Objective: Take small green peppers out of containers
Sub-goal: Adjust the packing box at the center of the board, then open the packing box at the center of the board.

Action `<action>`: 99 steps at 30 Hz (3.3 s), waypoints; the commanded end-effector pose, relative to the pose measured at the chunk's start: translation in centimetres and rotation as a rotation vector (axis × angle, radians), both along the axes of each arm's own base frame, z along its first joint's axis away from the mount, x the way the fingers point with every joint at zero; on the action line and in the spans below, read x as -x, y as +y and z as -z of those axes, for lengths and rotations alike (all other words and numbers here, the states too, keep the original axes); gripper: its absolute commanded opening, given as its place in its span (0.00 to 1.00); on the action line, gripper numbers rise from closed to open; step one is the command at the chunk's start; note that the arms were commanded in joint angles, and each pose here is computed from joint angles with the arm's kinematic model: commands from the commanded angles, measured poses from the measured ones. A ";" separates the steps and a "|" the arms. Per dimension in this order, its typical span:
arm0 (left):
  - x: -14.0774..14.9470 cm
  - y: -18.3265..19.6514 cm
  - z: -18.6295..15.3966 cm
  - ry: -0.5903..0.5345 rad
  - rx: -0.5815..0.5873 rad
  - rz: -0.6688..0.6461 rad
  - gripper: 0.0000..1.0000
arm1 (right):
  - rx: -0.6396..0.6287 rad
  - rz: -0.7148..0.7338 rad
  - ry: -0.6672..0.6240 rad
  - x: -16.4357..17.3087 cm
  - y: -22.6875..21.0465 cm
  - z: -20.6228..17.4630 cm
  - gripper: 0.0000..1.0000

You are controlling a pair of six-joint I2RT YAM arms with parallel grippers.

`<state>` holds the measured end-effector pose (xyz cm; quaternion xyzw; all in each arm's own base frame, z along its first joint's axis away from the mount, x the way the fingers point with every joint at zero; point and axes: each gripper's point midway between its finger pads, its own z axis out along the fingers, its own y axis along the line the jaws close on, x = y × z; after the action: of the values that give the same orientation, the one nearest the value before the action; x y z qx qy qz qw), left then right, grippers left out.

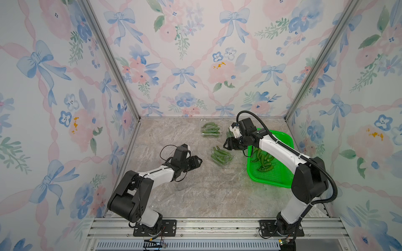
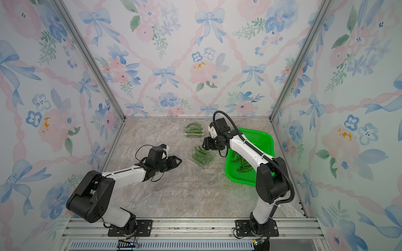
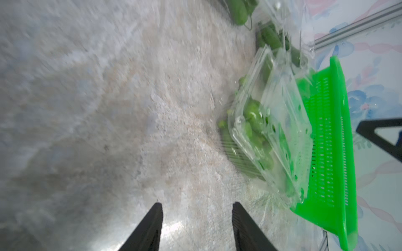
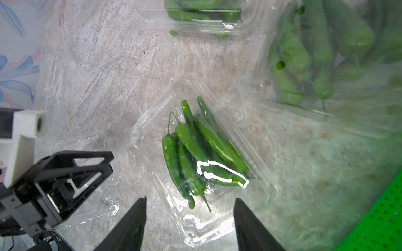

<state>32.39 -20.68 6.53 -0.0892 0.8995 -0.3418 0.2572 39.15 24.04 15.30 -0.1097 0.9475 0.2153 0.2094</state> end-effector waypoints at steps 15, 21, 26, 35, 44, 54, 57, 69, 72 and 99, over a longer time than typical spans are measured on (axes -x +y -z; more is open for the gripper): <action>0.2 -2.8 -0.9 -0.002 0.165 -0.027 0.52 | 0.010 -0.052 0.077 -4.7 1.4 4.6 0.63; 0.0 -3.0 -0.3 0.013 0.167 -0.033 0.51 | -0.010 -0.052 0.101 -3.9 2.0 5.5 0.63; 0.1 -3.1 -0.2 0.013 0.174 -0.033 0.50 | -0.025 -0.047 0.105 -2.9 2.3 5.5 0.63; 0.6 -2.9 0.8 0.033 0.174 -0.038 0.47 | -0.027 -0.060 0.118 -1.1 3.3 5.3 0.63; 0.5 -1.8 0.7 0.019 0.176 -0.075 0.46 | -0.025 -0.052 0.108 0.1 3.2 4.7 0.63; -1.5 -1.0 -0.2 -0.015 0.191 -0.108 0.45 | -0.009 -0.051 0.059 -0.7 3.3 3.8 0.66; -2.1 -1.4 -0.2 -0.015 0.194 -0.101 0.45 | -0.011 -0.049 0.065 -1.2 3.5 4.2 0.66; -3.2 -1.1 -0.1 -0.023 0.186 -0.114 0.44 | -0.048 -0.047 0.071 -1.8 4.4 4.4 0.66; -3.2 -1.2 0.1 -0.019 0.185 -0.111 0.44 | -0.052 -0.041 0.074 -1.8 4.4 4.5 0.66; -4.2 -1.6 -0.3 -0.022 0.205 -0.099 0.44 | -0.073 -0.045 0.092 -1.4 4.9 4.8 0.66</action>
<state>35.93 -22.00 6.22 -0.1668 0.8556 -0.4116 0.2660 40.69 28.35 10.55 -0.1112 0.9465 0.2518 0.1685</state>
